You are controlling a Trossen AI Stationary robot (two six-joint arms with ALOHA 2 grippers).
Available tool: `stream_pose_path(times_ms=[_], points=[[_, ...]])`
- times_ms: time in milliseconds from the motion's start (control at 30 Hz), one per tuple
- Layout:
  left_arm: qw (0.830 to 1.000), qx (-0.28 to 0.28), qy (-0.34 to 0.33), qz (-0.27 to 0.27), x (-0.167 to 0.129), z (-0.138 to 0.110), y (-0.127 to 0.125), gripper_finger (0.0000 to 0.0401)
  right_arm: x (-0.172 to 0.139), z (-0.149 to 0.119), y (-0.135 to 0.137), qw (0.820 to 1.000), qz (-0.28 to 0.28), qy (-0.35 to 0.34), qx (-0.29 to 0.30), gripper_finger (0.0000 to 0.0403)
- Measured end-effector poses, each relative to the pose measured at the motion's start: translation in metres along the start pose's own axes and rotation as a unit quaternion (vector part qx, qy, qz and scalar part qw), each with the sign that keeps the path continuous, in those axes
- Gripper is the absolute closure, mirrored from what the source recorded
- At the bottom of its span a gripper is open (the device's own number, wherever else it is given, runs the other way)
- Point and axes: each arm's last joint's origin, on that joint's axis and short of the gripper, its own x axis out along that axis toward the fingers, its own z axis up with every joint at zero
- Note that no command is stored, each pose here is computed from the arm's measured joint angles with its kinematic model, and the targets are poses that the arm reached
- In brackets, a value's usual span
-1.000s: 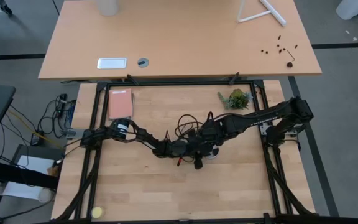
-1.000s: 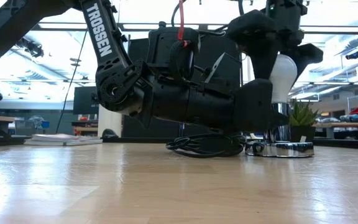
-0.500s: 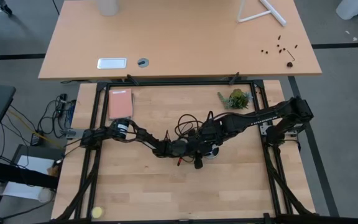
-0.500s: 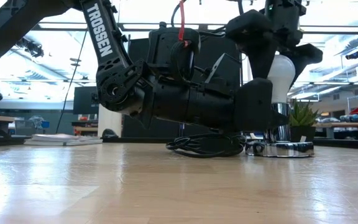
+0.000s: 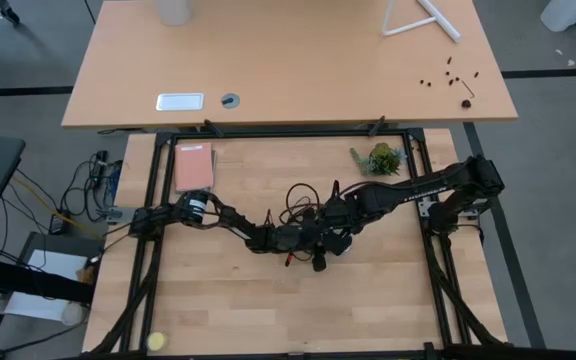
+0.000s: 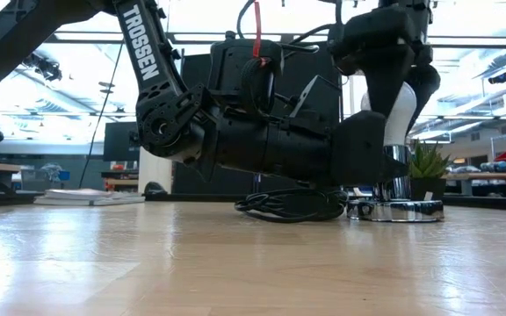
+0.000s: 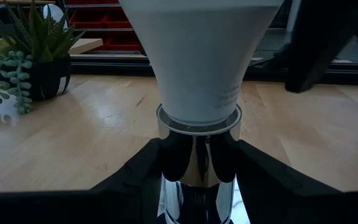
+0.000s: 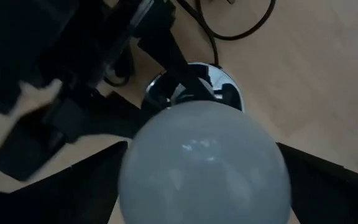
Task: Screw lightbulb
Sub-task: Insert the lightbulb into the lamp
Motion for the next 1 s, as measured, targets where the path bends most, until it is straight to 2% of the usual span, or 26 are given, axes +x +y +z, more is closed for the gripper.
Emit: stream_pose_path(times_ms=[67, 167, 367, 633, 733, 867, 1000], points=[[1.000, 0.000, 0.000, 0.000, 0.0000, 0.0000, 0.0000, 0.0228, 0.0000, -0.0004, -0.0014, 0.999, -0.006, 0.003, -0.032, 0.0010], [1.000, 0.000, 0.000, -0.001, 0.0000, 0.0001, 0.0000, 0.0228, 0.0000, 0.0000, -0.0011, 0.993, -0.005, 0.001, -0.115, 0.0011], [1.000, 0.001, 0.000, -0.001, 0.0000, 0.0001, -0.0001, 0.0228, 0.0000, -0.0001, -0.0006, 0.958, -0.004, 0.001, -0.286, 0.0004], [1.000, 0.002, 0.002, -0.001, 0.0000, 0.0000, -0.0001, 0.0228, 0.0000, 0.0001, -0.0007, 0.876, -0.004, 0.001, -0.481, 0.0012], [1.000, 0.002, 0.002, -0.001, 0.0000, 0.0000, -0.0001, 0.0228, 0.0000, 0.0009, 0.0004, 0.848, -0.002, -0.005, -0.530, 0.0014], [1.000, 0.002, 0.002, -0.001, 0.0000, 0.0000, 0.0000, 0.0228, 0.0000, 0.0024, 0.0022, 0.819, 0.001, -0.017, -0.573, 0.0014], [1.000, 0.002, 0.002, -0.001, 0.0000, -0.0001, 0.0000, 0.0228, 0.0000, 0.0029, 0.0026, 0.772, 0.000, -0.020, -0.635, 0.0014]])
